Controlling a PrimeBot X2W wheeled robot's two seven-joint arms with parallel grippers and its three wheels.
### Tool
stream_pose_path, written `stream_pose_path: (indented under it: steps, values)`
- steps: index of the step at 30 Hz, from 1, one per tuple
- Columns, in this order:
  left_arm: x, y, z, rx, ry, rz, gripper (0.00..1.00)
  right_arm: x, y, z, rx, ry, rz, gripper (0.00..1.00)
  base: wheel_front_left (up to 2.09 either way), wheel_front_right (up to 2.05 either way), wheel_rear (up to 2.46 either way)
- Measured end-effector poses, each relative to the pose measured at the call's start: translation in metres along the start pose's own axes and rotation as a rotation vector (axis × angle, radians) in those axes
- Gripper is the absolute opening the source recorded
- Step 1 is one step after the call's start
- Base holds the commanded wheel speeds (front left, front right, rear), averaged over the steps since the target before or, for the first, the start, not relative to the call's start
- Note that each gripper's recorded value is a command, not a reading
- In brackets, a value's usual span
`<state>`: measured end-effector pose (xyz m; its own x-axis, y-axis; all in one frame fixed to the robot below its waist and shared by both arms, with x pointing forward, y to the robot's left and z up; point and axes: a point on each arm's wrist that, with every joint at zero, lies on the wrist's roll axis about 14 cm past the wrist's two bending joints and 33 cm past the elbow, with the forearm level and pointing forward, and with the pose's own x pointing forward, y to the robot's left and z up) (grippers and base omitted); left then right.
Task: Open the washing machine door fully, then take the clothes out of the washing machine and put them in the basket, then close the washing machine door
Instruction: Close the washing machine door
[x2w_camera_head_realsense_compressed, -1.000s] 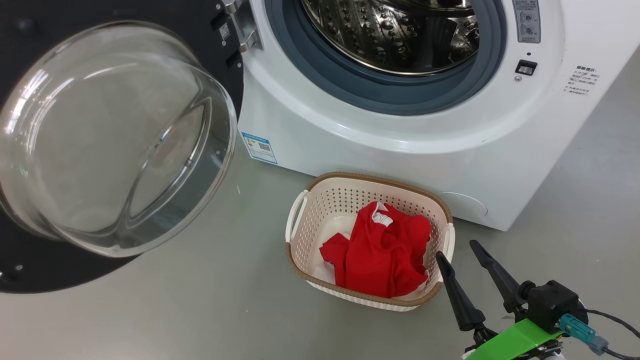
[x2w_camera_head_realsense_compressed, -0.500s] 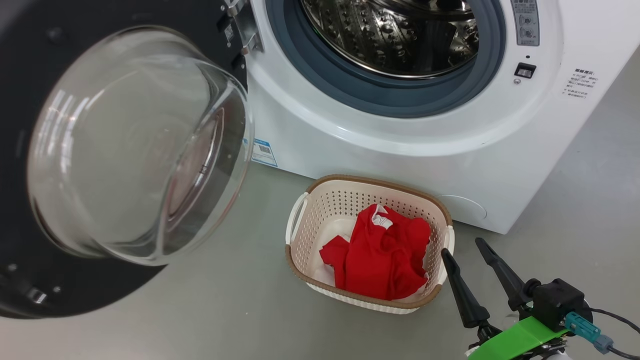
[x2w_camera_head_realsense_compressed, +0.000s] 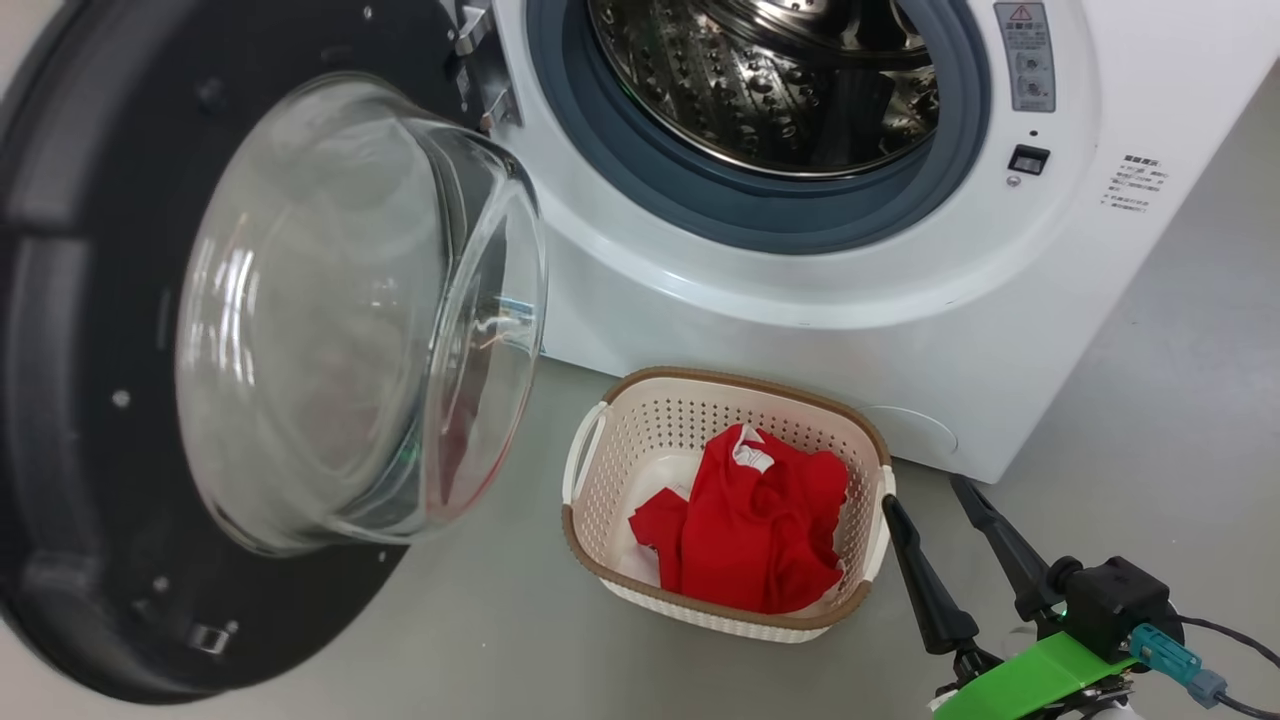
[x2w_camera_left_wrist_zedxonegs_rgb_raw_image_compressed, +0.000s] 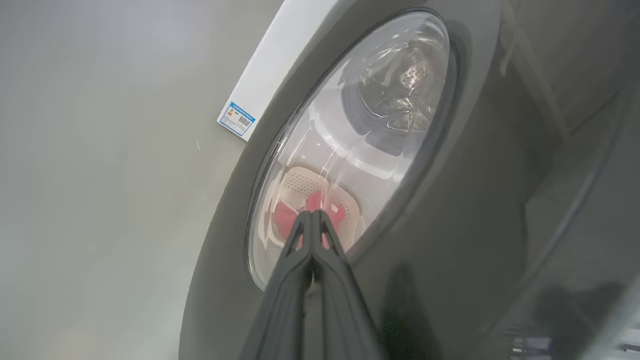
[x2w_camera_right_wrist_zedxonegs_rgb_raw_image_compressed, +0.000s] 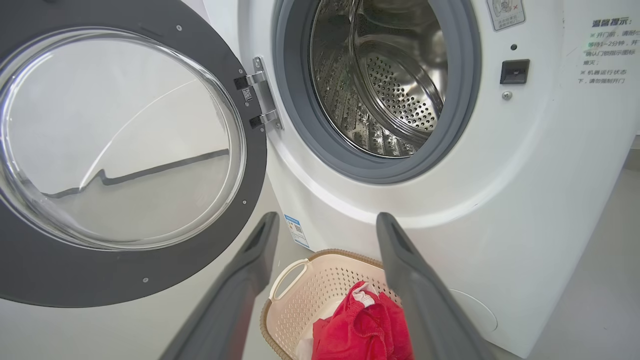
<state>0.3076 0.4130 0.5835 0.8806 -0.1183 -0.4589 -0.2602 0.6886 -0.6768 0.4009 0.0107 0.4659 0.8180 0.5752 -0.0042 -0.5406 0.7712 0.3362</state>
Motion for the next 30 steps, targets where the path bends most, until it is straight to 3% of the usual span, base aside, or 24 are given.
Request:
stream_pose_path:
  steps: [19, 30]
  values:
    - [0.040, -0.092, -0.046, 0.194, 0.163, -0.262, 0.00, -0.014, -0.022, 0.013, 0.000, -0.040, -0.086, 1.00, 0.00, 0.00, 0.00]
    - [0.065, -0.148, -0.071, 0.256, 0.162, -0.420, 0.00, -0.023, -0.033, 0.018, 0.001, -0.058, -0.130, 1.00, 0.00, 0.00, 0.00]
